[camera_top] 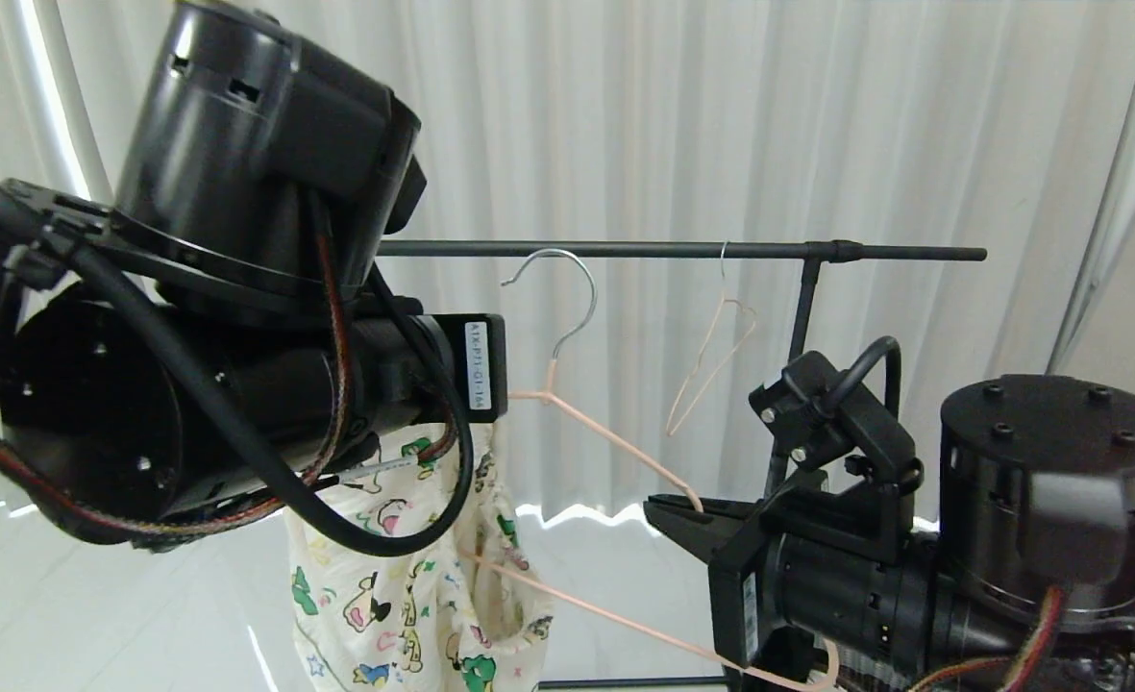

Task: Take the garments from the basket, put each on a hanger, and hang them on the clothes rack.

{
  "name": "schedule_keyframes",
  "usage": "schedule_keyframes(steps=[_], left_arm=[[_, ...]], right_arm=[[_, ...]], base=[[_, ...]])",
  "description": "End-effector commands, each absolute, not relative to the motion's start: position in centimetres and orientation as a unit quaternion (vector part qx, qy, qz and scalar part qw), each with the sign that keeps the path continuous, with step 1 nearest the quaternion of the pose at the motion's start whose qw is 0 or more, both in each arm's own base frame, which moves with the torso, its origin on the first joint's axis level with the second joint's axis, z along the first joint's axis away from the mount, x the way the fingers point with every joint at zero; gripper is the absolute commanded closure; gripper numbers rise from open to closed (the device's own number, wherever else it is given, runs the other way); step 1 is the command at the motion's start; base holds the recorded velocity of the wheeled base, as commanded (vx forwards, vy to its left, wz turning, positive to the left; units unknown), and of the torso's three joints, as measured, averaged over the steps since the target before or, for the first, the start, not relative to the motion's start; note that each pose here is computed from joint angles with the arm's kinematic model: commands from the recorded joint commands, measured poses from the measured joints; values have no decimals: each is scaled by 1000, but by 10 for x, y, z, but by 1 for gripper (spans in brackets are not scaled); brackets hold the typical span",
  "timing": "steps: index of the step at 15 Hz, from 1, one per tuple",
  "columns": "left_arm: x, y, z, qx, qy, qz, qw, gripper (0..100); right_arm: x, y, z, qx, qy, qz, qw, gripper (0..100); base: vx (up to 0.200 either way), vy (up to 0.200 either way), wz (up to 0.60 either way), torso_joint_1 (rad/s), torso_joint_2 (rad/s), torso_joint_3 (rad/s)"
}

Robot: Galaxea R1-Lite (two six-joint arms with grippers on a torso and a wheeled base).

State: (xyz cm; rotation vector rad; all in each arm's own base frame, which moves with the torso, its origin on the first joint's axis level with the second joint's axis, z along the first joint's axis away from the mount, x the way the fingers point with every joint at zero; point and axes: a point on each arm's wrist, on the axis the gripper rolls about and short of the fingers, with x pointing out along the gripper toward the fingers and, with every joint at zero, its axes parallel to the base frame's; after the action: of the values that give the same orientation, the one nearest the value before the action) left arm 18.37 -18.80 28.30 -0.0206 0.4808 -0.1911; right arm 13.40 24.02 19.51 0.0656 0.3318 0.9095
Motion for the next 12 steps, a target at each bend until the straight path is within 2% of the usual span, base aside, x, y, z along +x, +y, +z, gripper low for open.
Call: schedule_keyframes(steps=[1, 6, 7, 9, 12], left_arm=[[179, -198, 287, -15, 230, -116, 966, 100], [173, -199, 290, -16, 223, -124, 967, 100], [172, -196, 293, -18, 220, -123, 968, 0], [176, -190, 295, -15, 214, -111, 970, 0], [186, -181, 298, 15, 191, -75, 979, 0]], right_arm=[[137, 252, 191, 30, 161, 441, 882, 100], [138, 255, 195, 37, 146, 418, 896, 100], [138, 254, 197, 40, 142, 413, 899, 100], [138, 251, 200, 43, 134, 397, 907, 100], [136, 245, 210, 55, 116, 379, 916, 100]], base=[[0, 0, 0, 0, 0, 0], [0, 0, 0, 0, 0, 0], [0, 0, 0, 0, 0, 0], [0, 0, 0, 0, 0, 0], [0, 0, 0, 0, 0, 0]])
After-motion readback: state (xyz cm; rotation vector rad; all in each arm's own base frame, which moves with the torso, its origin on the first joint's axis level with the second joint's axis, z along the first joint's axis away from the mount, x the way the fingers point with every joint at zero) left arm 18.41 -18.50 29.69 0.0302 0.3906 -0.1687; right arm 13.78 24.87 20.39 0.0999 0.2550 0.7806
